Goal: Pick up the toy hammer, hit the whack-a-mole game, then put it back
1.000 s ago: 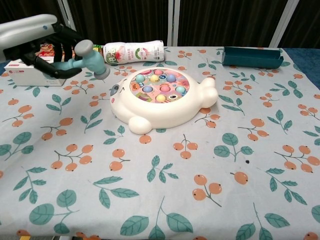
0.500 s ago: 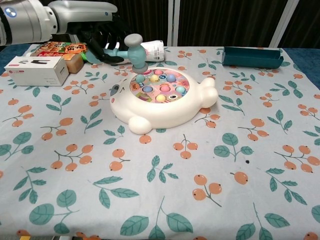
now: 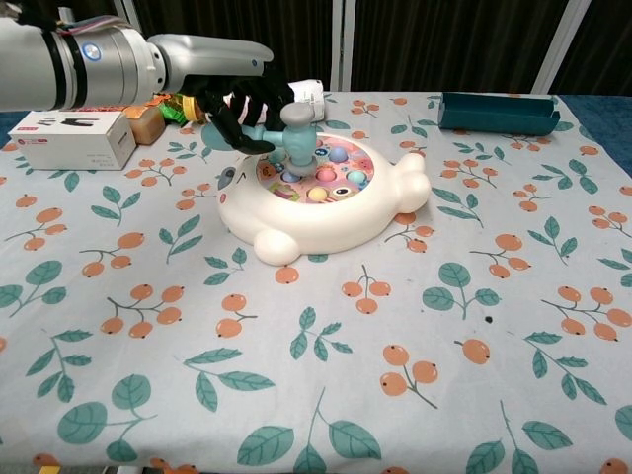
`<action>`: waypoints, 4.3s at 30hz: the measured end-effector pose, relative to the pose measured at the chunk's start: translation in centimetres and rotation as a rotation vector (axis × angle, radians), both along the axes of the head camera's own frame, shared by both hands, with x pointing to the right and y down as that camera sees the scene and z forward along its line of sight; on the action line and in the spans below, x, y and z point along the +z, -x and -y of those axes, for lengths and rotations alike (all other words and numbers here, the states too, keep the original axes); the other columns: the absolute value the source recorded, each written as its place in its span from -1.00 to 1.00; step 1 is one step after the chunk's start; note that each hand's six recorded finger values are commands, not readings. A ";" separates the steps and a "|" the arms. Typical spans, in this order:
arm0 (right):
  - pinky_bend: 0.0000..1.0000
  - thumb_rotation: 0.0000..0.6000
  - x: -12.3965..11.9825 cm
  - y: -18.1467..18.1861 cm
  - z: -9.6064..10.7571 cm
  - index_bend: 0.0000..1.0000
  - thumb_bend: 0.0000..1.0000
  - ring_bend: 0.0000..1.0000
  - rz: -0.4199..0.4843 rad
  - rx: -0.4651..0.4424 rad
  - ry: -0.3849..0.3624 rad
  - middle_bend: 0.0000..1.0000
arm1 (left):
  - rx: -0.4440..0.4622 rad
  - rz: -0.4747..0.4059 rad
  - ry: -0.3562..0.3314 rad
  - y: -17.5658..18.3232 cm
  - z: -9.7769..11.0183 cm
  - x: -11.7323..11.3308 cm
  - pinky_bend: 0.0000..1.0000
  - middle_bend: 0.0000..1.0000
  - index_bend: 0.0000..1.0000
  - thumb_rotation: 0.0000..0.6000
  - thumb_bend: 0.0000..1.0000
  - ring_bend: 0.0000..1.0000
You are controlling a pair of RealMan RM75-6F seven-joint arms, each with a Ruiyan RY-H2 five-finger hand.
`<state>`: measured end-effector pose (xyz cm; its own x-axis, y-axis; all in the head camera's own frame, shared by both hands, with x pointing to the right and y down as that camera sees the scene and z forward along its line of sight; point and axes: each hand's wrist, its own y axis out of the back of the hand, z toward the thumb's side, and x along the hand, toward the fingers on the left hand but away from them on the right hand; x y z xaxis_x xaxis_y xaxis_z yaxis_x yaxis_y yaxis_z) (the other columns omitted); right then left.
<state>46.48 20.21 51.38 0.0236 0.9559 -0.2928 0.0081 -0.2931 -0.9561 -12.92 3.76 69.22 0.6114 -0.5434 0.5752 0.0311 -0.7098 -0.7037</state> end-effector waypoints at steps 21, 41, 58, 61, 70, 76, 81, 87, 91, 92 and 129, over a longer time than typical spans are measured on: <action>-0.92 1.00 0.2 -0.4 0.0 -0.80 -0.85 -0.97 0.000 0.012 0.006 -0.60 | -0.020 0.042 0.026 0.6 0.3 0.5 0.24 0.33 0.35 1.00 0.17 0.10; -0.92 1.00 0.2 -0.6 -0.1 -0.80 -0.85 -0.97 0.002 0.015 0.005 -0.60 | -0.026 0.055 0.040 1.0 -0.1 0.8 0.24 0.33 0.35 1.00 0.17 0.10; -0.92 1.00 0.2 -0.6 0.0 -0.80 -0.85 -0.97 0.010 0.010 0.001 -0.60 | -0.189 -0.009 0.026 6.1 0.5 -1.6 0.24 0.33 0.35 1.00 0.17 0.10; -0.92 1.00 0.4 -0.4 0.1 -0.80 -0.85 -0.97 0.014 0.005 0.007 -0.60 | -0.231 0.005 0.039 8.7 -0.5 -1.0 0.23 0.33 0.35 1.00 0.17 0.10; -0.92 1.00 0.6 -0.1 0.1 -0.80 -0.85 -0.97 0.016 0.005 0.018 -0.60 | -0.300 0.061 0.052 13.8 -3.7 2.2 0.00 0.27 0.29 1.00 0.16 0.03; -0.92 1.00 0.6 0.1 0.0 -0.80 -0.85 -0.97 0.015 0.007 0.019 -0.60 | -0.332 0.083 0.061 15.4 -4.9 4.7 -0.19 0.13 0.17 1.00 0.13 -0.15; -0.92 1.00 0.6 0.2 -0.1 -0.80 -0.85 -0.97 0.015 0.007 0.021 -0.60 | -0.324 0.082 0.060 15.9 -5.8 5.4 -0.21 -0.05 -0.01 1.00 0.12 -0.29; -0.92 1.00 0.7 0.3 -0.1 -0.80 -0.83 -0.97 0.017 0.007 0.021 -0.60 | -0.307 0.083 0.059 16.0 -6.5 5.5 -0.26 -0.17 -0.15 1.00 0.07 -0.38; -0.92 1.00 0.7 0.2 -0.1 -0.80 -0.81 -0.97 0.018 0.008 0.021 -0.60 | -0.301 0.080 0.055 16.0 -6.6 5.4 -0.28 -0.22 -0.23 1.00 0.03 -0.42; -0.92 1.00 0.7 0.2 -0.1 -0.80 -0.81 -0.97 0.019 0.008 0.021 -0.60 | -0.298 0.081 0.053 16.0 -6.7 5.4 -0.28 -0.23 -0.24 1.00 0.02 -0.42; -0.93 1.00 0.5 0.1 -0.1 -0.80 -0.77 -0.97 0.024 0.006 0.018 -0.56 | -0.335 0.027 -0.040 17.4 -6.7 2.1 -0.73 -0.77 -0.76 1.00 -0.44 -0.92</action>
<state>46.38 20.30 51.87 0.0248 0.9508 -0.3090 0.0326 -0.3097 -0.9503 -30.34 10.41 71.27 0.3799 -0.7341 0.5629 -0.1796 -0.6554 -0.7336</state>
